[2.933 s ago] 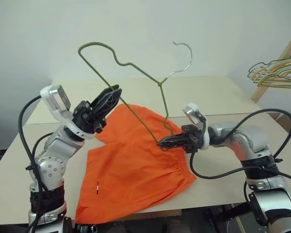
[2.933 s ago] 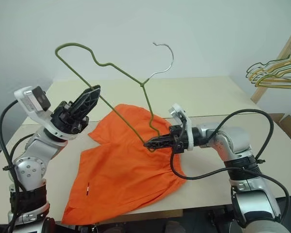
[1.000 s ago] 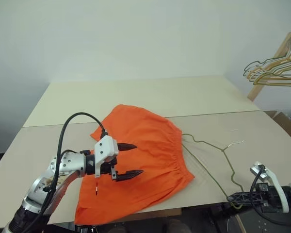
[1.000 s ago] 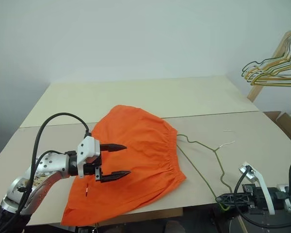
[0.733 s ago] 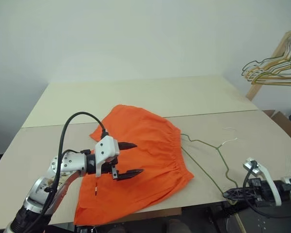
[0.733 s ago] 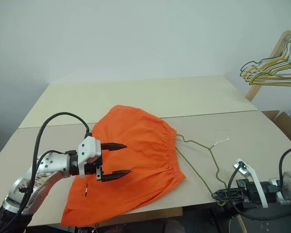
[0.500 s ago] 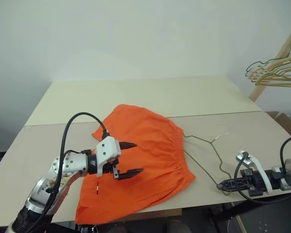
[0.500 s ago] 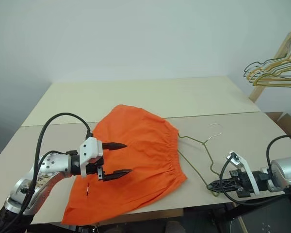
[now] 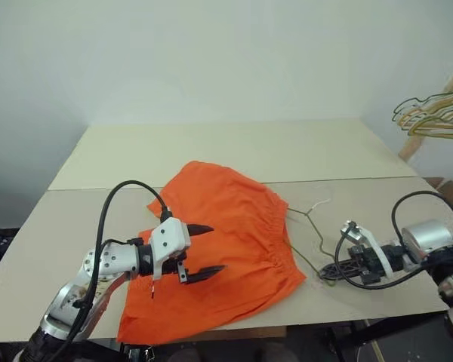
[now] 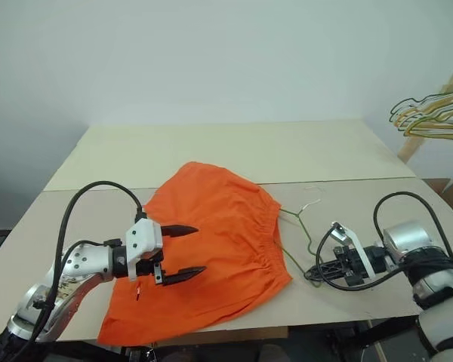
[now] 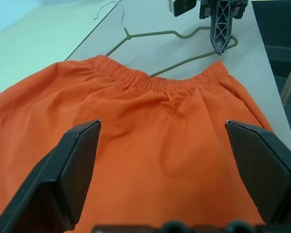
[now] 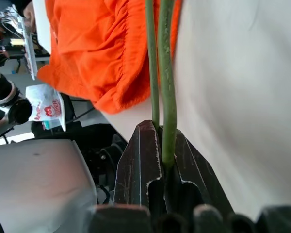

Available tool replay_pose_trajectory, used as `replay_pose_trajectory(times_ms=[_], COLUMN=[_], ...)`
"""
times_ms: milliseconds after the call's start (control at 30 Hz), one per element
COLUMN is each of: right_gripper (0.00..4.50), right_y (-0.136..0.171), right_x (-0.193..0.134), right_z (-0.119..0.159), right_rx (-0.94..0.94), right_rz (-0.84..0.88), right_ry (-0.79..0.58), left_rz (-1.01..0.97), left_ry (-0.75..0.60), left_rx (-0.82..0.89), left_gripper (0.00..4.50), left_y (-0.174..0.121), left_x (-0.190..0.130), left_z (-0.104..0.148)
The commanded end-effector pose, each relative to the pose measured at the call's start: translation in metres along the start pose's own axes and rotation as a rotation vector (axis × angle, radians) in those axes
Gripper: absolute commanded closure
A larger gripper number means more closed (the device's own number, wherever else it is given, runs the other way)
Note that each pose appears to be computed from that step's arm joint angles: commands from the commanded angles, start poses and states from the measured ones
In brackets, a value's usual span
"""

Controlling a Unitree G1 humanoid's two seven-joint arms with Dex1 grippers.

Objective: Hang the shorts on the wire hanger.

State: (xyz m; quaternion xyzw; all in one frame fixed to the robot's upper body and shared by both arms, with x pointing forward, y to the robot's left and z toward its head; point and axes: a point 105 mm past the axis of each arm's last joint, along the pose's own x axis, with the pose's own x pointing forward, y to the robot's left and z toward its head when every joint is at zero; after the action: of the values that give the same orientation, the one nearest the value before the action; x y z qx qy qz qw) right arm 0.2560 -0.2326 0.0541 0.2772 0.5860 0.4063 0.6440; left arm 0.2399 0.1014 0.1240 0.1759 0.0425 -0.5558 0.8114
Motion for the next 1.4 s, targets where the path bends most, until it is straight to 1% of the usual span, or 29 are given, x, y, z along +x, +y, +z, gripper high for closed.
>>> replay_pose_trajectory(times_ms=[33, 300, 433, 533, 667, 733, 833, 900, 1000, 1100, 1200, 1300, 1400], right_gripper=[4.5, 4.5, 4.5, 4.5, 4.5, 4.5, 4.5, 4.5, 4.5, 4.5, 4.5, 4.5, 4.5], right_y=[0.007, 0.004, 0.014, 0.02, 0.021, 0.026, 0.035, 0.043, 0.054, 0.06, 0.066, 0.071, 0.076], right_x=[-0.001, -0.007, -0.003, 0.0, 0.003, 0.001, -0.003, -0.005, -0.007, -0.003, 0.003, 0.008, 0.014], right_z=[0.015, 0.038, 0.046, 0.057, 0.071, 0.076, 0.082, 0.087, 0.094, 0.098, 0.099, 0.097, 0.096], right_rx=[-0.044, -0.082, -0.174, -0.313, -0.599, -0.7, -0.839, -0.924, -1.008, -1.109, -1.158, -1.217, -1.272], right_rz=[0.052, 0.031, 0.041, -0.007, -0.187, -0.226, -0.287, -0.318, -0.353, -0.402, -0.418, -0.435, -0.458], right_ry=[-0.043, -0.194, -0.224, -0.277, -0.35, -0.376, -0.376, -0.372, -0.374, -0.346, -0.314, -0.275, -0.237], left_rz=[0.003, 0.002, -0.001, -0.004, -0.016, -0.023, -0.004, 0.045, 0.106, 0.113, 0.128, 0.111, 0.044], left_ry=[-0.024, -0.031, -0.035, -0.041, -0.055, -0.074, -0.08, -0.07, -0.068, -0.091, -0.092, -0.085, -0.081], left_rx=[0.049, 0.054, 0.057, 0.062, 0.079, 0.101, 0.163, 0.217, 0.29, 0.351, 0.413, 0.46, 0.492], left_gripper=[0.05, 0.05, 0.05, 0.05, 0.05, 0.05, 0.05, 0.05, 0.05, 0.05, 0.05, 0.05, 0.05], left_y=[-0.001, -0.003, -0.002, -0.001, 0.002, 0.006, 0.022, 0.041, 0.072, 0.093, 0.112, 0.129, 0.139], left_x=[0.0, 0.002, 0.003, 0.005, 0.007, 0.006, 0.004, 0.003, 0.003, 0.003, 0.006, 0.01, 0.013], left_z=[0.011, 0.011, 0.012, 0.013, 0.019, 0.026, 0.038, 0.046, 0.061, 0.077, 0.089, 0.102, 0.113])
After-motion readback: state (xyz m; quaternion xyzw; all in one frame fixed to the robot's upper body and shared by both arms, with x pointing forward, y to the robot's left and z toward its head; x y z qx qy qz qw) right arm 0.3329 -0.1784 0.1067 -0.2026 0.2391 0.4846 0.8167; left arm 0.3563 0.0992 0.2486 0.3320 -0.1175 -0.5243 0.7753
